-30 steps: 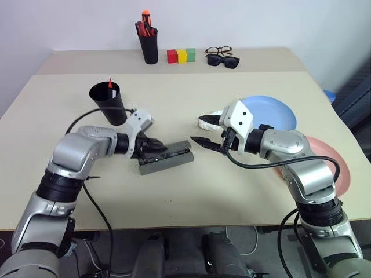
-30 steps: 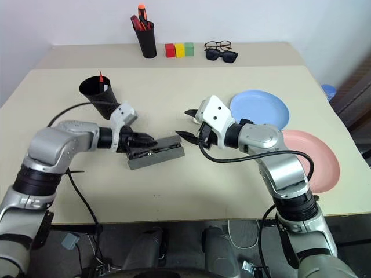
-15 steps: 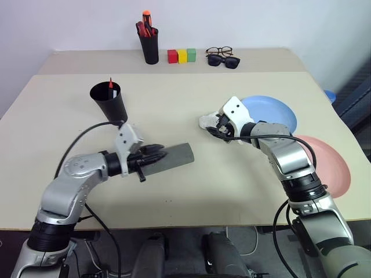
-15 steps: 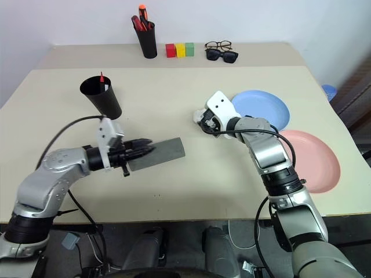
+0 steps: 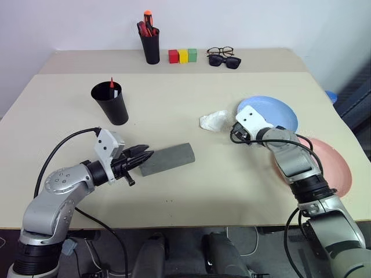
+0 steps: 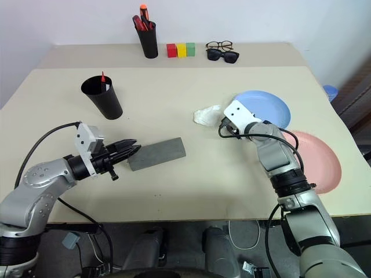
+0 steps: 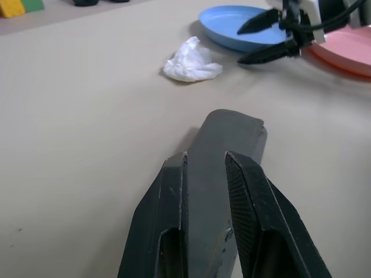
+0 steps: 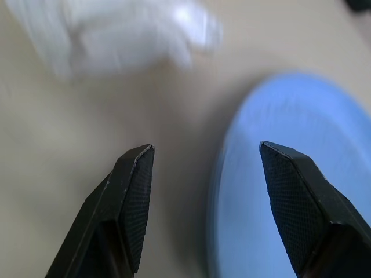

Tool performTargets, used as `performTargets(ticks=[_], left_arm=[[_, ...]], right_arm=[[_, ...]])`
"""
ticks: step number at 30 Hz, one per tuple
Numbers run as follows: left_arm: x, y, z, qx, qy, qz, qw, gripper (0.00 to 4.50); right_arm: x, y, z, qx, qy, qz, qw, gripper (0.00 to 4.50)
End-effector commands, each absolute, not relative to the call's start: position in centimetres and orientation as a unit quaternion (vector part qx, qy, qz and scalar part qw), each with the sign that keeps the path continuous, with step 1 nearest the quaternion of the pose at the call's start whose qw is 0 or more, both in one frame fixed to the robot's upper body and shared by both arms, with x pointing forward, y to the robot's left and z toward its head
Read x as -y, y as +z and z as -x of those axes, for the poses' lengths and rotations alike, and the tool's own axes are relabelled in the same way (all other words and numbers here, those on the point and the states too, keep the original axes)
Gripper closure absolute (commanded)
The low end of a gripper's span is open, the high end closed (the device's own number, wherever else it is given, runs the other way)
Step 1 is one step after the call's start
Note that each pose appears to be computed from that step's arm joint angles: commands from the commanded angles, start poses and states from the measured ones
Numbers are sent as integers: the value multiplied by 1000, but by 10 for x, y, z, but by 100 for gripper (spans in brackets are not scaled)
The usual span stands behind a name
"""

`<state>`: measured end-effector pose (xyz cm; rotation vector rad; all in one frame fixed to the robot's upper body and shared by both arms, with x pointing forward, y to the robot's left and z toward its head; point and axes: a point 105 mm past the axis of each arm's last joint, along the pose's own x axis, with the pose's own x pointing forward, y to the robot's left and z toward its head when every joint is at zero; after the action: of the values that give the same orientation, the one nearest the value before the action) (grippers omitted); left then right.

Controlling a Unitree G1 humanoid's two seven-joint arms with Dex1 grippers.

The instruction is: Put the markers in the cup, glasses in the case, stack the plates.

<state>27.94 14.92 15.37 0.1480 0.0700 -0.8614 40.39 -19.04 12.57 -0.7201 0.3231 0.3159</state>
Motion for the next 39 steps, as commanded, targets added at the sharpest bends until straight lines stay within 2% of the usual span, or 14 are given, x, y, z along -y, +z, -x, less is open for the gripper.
performTargets(ticks=[1,3,7,8,16,20,22,27,30,35,38,39], left_arm=[[-143,164,-280,-8,-427,-77,901,352],[-139,165,-282,-6,-434,-72,898,352],[-132,165,-283,-1,-447,-66,892,352],[-130,166,-283,-1,-449,-66,891,352],[-123,164,-284,1,-462,-64,884,352],[-130,164,-292,1,-453,-74,889,352],[-137,162,-302,-1,-435,-93,896,352],[-134,164,-312,10,-461,-105,881,352],[-127,162,-317,9,-484,-105,869,352],[-115,155,-324,7,-510,-121,852,352],[-114,155,-327,12,-511,-125,850,352],[-115,156,-328,13,-510,-125,851,352]], right_arm=[[202,132,-402,-154,129,346,916,182],[202,133,-401,-150,127,342,919,243],[201,135,-399,-140,127,344,920,440],[201,136,-399,-135,128,350,918,446],[191,168,-393,-34,135,431,892,446],[202,193,-370,-3,156,435,887,446],[215,202,-349,-3,167,424,890,446],[264,195,-288,-76,149,409,897,446],[277,183,-254,-120,142,387,903,446],[283,159,-226,-177,138,365,904,446],[281,146,-220,-204,151,363,897,358],[280,146,-221,-202,153,361,898,304]])
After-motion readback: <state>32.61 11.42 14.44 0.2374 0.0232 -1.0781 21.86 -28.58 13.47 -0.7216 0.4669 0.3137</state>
